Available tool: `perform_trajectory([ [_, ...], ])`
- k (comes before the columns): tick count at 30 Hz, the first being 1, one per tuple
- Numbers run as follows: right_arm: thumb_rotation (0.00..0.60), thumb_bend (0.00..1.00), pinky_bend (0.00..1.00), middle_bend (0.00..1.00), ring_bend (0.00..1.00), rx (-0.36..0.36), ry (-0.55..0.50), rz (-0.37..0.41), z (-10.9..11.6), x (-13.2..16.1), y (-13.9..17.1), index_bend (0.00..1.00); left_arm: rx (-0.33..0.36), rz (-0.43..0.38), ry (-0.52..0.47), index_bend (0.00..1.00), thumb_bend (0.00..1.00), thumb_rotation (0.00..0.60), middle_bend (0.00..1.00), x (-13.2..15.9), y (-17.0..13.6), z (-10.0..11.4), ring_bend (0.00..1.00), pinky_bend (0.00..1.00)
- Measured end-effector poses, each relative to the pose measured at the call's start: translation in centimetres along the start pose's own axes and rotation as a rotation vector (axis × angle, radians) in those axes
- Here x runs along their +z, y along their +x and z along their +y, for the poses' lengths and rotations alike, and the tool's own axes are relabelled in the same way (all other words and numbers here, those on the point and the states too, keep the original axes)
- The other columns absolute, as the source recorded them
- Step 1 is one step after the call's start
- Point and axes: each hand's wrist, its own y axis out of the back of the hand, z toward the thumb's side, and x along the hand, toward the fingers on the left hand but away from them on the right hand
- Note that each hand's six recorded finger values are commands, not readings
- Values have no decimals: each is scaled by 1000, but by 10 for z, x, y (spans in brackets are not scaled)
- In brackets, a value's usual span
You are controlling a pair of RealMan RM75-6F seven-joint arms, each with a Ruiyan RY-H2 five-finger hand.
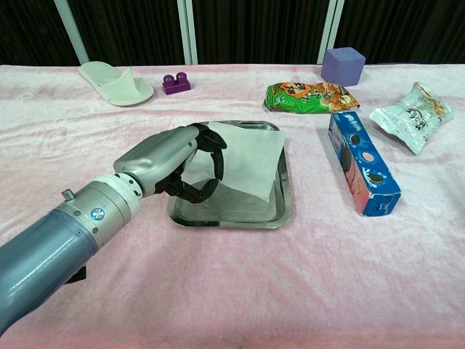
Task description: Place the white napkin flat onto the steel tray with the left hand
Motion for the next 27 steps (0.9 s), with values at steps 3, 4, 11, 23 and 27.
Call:
perform_trajectory([
  [3,600,308,161,0,48,0,1,2,0,0,0,0,-9,21,8,578,462,600,187,1,-1,-1,0,0],
  [4,600,308,161,0,49,0,2,2,0,0,0,0,-11,28,12,578,461,600,187,2,-2,-1,0,0],
  [11,600,308,161,0,49,2,4,3,0,1,0,0,-34,110,8,577,453,600,186,6,-5,0,0,0],
  [23,600,308,160,0,49,2,3,-1,0,0,0,0,-26,184,-36,577,450,600,186,12,2,8,0,0],
  [27,600,308,160,0,48,4,4,-1,-1,0,0,0,-13,190,-28,568,449,600,185,8,7,9,0,0],
])
